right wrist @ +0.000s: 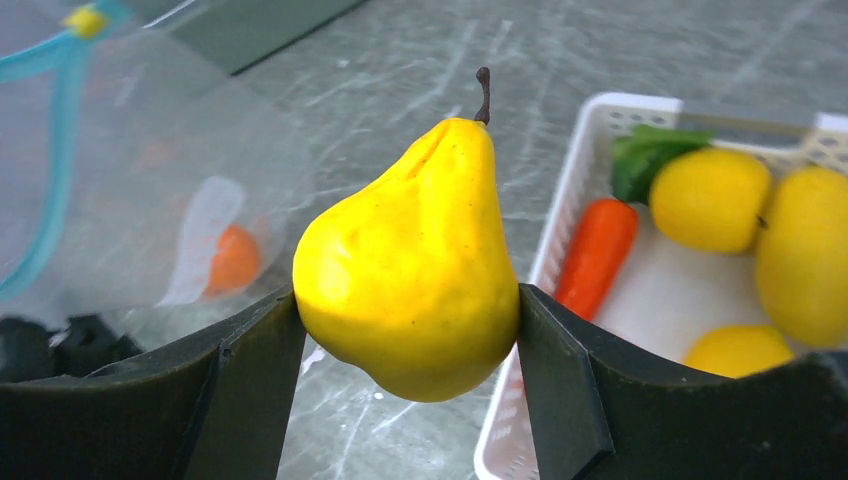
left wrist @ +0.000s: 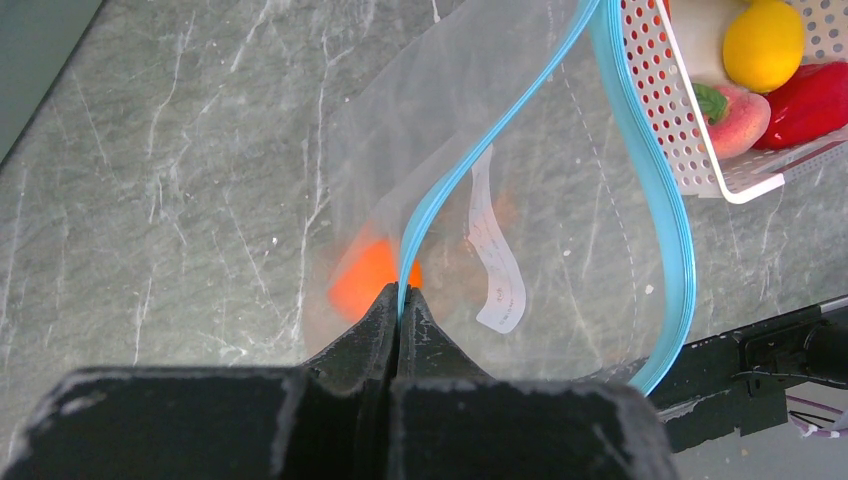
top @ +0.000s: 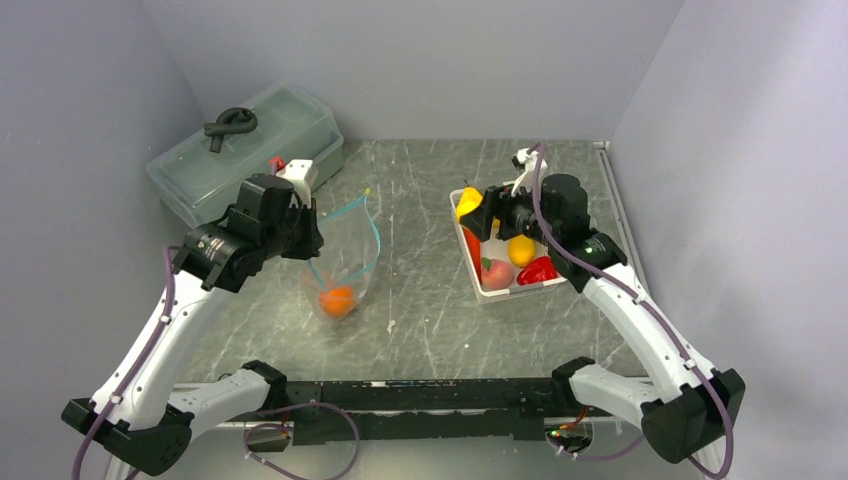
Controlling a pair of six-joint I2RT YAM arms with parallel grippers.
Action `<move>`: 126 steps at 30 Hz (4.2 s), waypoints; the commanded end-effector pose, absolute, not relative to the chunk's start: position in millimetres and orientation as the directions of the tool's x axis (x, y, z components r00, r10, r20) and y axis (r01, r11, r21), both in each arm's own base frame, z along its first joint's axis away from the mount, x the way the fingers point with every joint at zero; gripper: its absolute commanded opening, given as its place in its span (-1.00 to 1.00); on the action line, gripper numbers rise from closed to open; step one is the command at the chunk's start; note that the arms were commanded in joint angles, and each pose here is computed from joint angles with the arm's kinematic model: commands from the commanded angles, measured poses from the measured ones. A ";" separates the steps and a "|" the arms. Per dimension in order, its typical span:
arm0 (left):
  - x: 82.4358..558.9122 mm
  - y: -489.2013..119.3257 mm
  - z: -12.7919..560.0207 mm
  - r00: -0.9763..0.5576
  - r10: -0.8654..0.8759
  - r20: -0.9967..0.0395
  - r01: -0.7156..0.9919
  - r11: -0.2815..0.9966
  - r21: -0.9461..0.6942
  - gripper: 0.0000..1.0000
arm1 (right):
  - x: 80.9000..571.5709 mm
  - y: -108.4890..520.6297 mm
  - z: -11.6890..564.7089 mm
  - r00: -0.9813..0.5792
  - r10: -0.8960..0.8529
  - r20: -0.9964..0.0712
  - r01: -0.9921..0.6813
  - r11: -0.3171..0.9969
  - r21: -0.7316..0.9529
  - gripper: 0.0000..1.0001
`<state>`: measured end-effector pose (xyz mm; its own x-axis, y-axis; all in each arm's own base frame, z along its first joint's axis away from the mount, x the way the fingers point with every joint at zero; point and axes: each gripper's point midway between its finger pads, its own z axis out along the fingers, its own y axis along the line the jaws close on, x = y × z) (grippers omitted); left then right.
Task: Place the food in the zip-top bag and seal the zipper
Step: Place the fake fruit in the zipper food storage bag, then adjust the zipper food storage bag at the center of the board.
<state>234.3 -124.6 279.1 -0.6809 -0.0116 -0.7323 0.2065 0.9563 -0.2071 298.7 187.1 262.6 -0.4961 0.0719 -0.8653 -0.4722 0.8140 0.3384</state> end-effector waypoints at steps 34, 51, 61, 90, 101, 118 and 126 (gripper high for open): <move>242.0 -130.5 299.6 -0.626 -0.020 -0.780 0.242 0.945 -0.218 -1.00 | 198.4 364.6 361.3 -0.403 -0.164 -0.900 -0.891 0.294 0.346 -0.35; 243.5 -131.3 301.0 -0.634 -0.073 -0.770 0.199 0.946 -0.254 -1.00 | 205.4 394.7 333.3 -0.610 -0.200 -0.767 -0.748 0.465 0.474 -0.47; 240.3 -135.1 304.8 -0.627 -0.074 -0.776 0.226 0.935 -0.272 -1.00 | 232.1 406.6 310.0 -0.693 -0.162 -0.702 -0.636 0.595 0.491 -0.47; 228.1 -146.9 304.3 -0.652 -0.032 -0.758 0.307 0.903 -0.302 -1.00 | 280.3 417.6 304.6 -0.634 -0.112 -0.765 -0.592 0.707 0.387 0.79; 227.6 -149.3 306.8 -0.678 -0.047 -0.734 0.286 0.902 -0.322 -1.00 | 263.8 407.4 323.1 -0.609 -0.095 -0.787 -0.632 0.658 0.410 0.82; 232.6 -153.3 307.4 -0.704 -0.076 -0.706 0.250 0.904 -0.347 -1.00 | 238.3 344.8 332.9 -0.544 -0.109 -0.832 -0.637 0.700 0.324 0.71; 233.7 -157.1 307.4 -0.714 -0.087 -0.695 0.245 0.899 -0.363 -1.00 | 234.0 339.3 304.0 -0.601 -0.118 -0.790 -0.595 0.726 0.344 0.55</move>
